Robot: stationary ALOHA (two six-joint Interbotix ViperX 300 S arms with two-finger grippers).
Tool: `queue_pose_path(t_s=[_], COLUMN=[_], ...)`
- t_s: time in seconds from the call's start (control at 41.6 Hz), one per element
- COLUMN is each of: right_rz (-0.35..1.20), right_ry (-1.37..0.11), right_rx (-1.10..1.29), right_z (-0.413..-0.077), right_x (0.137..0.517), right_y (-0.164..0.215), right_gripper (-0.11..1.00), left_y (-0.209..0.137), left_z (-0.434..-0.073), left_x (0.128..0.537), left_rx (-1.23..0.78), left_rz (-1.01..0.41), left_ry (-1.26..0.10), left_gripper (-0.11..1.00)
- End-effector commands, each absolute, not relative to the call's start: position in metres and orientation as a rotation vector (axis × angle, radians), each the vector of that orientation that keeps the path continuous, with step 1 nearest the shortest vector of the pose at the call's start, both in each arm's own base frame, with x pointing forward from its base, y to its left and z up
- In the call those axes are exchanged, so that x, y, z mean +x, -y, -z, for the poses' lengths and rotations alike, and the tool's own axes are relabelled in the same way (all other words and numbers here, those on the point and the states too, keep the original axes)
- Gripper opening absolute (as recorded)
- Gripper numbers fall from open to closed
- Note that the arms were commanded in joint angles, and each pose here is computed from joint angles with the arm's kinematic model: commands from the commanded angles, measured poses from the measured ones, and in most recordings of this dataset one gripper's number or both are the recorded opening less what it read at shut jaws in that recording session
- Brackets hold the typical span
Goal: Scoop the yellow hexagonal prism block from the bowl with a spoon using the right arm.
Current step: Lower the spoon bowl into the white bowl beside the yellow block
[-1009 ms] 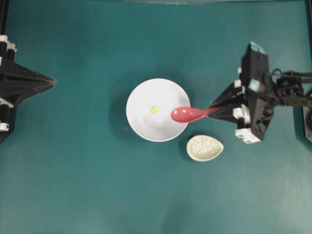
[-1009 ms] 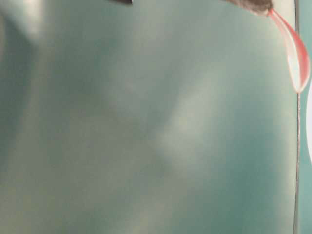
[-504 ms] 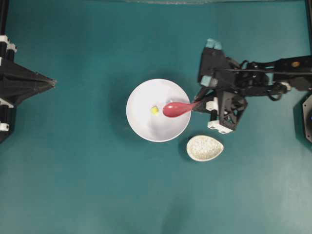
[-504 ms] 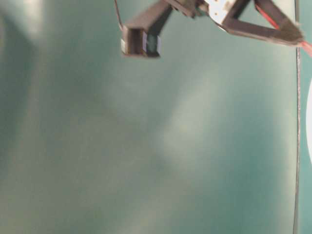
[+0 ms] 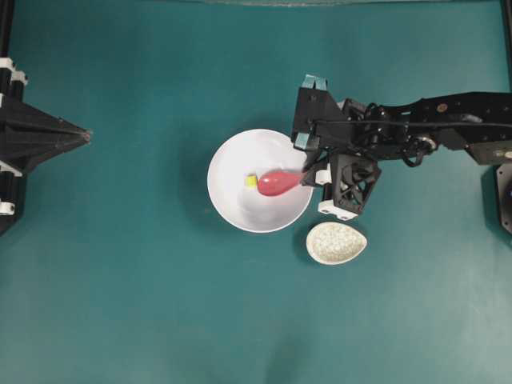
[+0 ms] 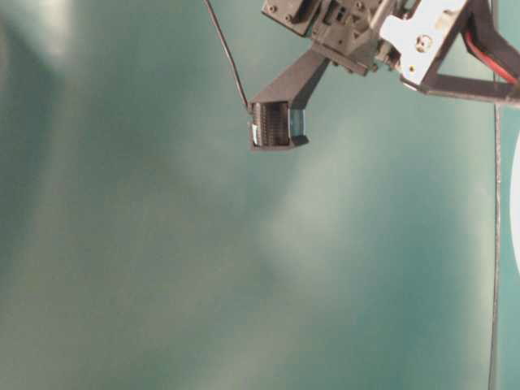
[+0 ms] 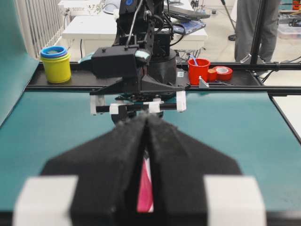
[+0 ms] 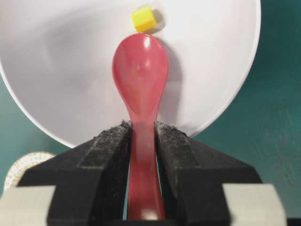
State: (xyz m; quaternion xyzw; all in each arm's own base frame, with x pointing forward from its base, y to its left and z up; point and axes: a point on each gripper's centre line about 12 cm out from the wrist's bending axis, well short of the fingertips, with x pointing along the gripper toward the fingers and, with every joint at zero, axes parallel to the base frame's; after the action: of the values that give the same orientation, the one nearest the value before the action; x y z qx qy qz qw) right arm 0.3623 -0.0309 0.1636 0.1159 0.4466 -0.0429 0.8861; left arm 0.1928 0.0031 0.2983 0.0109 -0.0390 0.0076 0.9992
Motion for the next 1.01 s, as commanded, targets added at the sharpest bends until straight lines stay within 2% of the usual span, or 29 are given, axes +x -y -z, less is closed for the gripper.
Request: queue_pose_path(t_s=[0.0,0.985], right_rz=[0.092,0.112], right_ry=[-0.892,-0.774], right_rx=[0.241,0.208], right_z=[-0.175,-0.184], right_x=[0.368,0.395], right_y=[0.033,0.040], right_gripper=[0.23,0.23], left_y=[-0.003,-0.003], left_z=[-0.309,-0.309], left_x=[0.194,0.194], left_rx=[0.025,0.024], left_rz=[-0.016,-0.016], left_ry=[0.107,0.109], left_gripper=[0.00,0.00])
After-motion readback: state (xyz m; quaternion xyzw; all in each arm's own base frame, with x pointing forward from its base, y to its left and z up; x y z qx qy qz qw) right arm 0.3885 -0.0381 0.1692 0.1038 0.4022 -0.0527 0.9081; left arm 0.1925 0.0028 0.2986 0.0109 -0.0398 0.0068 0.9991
